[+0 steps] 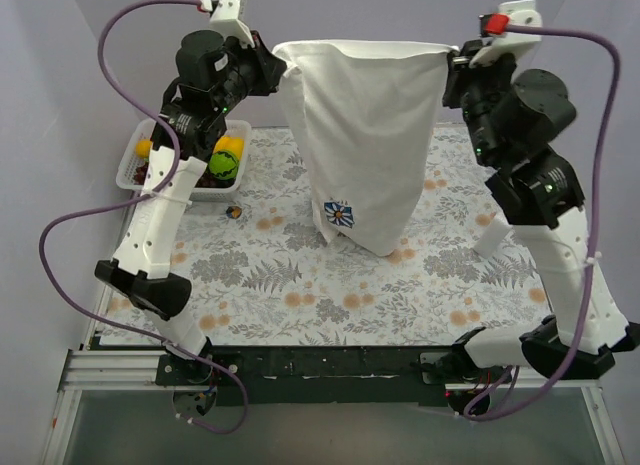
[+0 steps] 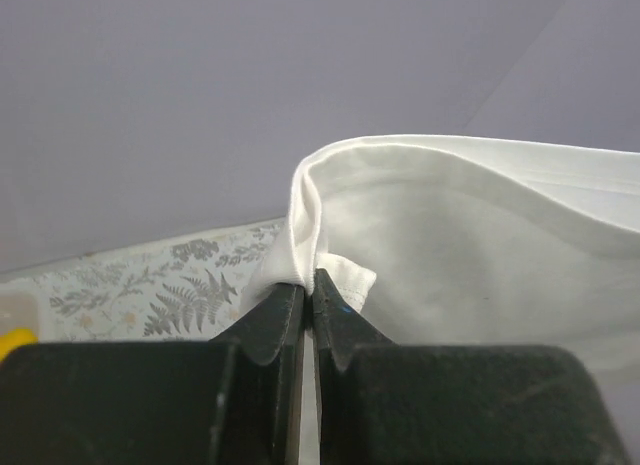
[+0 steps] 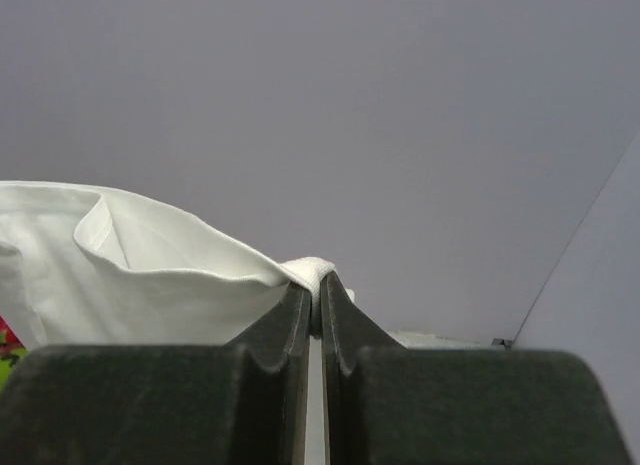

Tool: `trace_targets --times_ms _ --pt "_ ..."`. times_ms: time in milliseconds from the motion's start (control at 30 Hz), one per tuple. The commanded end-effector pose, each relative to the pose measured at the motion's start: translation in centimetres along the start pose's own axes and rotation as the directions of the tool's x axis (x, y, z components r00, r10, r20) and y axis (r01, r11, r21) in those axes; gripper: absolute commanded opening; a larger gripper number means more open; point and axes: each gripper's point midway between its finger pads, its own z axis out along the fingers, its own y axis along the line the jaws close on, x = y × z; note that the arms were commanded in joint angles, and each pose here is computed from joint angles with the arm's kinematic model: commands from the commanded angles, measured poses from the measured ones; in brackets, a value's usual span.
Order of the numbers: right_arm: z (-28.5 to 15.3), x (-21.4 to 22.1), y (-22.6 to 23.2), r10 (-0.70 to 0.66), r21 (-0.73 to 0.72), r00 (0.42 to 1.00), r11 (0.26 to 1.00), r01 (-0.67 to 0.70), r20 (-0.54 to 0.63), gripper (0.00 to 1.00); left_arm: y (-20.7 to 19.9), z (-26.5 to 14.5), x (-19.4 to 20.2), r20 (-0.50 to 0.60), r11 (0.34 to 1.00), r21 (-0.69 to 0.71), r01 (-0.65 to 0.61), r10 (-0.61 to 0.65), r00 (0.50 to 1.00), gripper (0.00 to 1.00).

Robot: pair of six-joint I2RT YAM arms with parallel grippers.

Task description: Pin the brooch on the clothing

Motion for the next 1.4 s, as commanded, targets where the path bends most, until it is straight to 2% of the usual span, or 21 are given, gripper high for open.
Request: trace_targets --times_ms 0,300,433,600,733,900,1033,1233,1300,1333,1367 --pt "-1.7 -5.4 -0.9 0.063 -0.022 0.979 0.998 -0.06 0.195 0.01 -3.1 -6.1 -8.8 0.256 0.991 0.07 -0.114 0.093 0.962 0.0" --pt "-7.0 -10.3 -1.2 0.159 -0.168 0.919 0.98 -0.104 0.361 0.01 -7.8 -13.7 -13.7 0.409 0.952 0.225 -0.208 0.102 0.907 0.0" --pt "-9.4 -12.4 -1.5 0.205 -0.226 0.885 0.967 -0.118 0.419 0.01 -10.5 -16.8 -14.6 0.459 0.894 0.325 -0.31 0.138 0.877 0.0" --pt "-11.1 -14.1 -1.7 0.242 -0.269 0.858 0.955 -0.126 0.454 0.01 -11.3 -18.7 -15.9 0.504 0.877 0.337 -0.342 0.138 0.852 0.0" --pt "-10.5 -13.6 -1.8 0.215 -0.245 0.872 0.963 -0.114 0.441 0.01 -10.7 -17.6 -15.5 0.484 0.892 0.321 -0.319 0.135 0.864 0.0" --pt "-8.7 -11.7 -1.9 0.159 -0.181 0.903 0.979 -0.093 0.398 0.01 -8.7 -14.4 -14.2 0.433 0.93 0.256 -0.265 0.135 0.891 0.0" --pt "-5.3 -9.1 -1.7 0.097 -0.094 0.95 0.993 -0.071 0.296 0.01 -6.8 -10.6 -12.0 0.353 0.951 0.208 -0.229 0.146 0.924 0.0" --pt "0.7 -2.4 -0.5 -0.014 -0.039 0.999 0.999 0.016 0.052 0.01 -2.0 -5.2 -8.9 0.216 0.966 0.202 -0.16 0.115 0.97 0.0" --pt "2.1 -0.9 -2.5 0.022 -0.001 1.0 1.0 -0.022 0.006 0.01 0.2 -4.6 -9.3 0.219 0.974 0.172 -0.151 0.112 0.969 0.0" --pt "2.8 -0.3 -2.5 0.039 -0.032 0.999 0.999 -0.039 -0.004 0.01 0.9 -4.3 -9.4 0.217 0.976 0.168 -0.139 0.1 0.971 0.0" --pt "3.4 0.4 -4.6 0.07 0.01 0.997 0.997 -0.07 -0.014 0.01 1.2 -4.2 -9.7 0.226 0.973 0.183 -0.138 0.095 0.969 0.0"
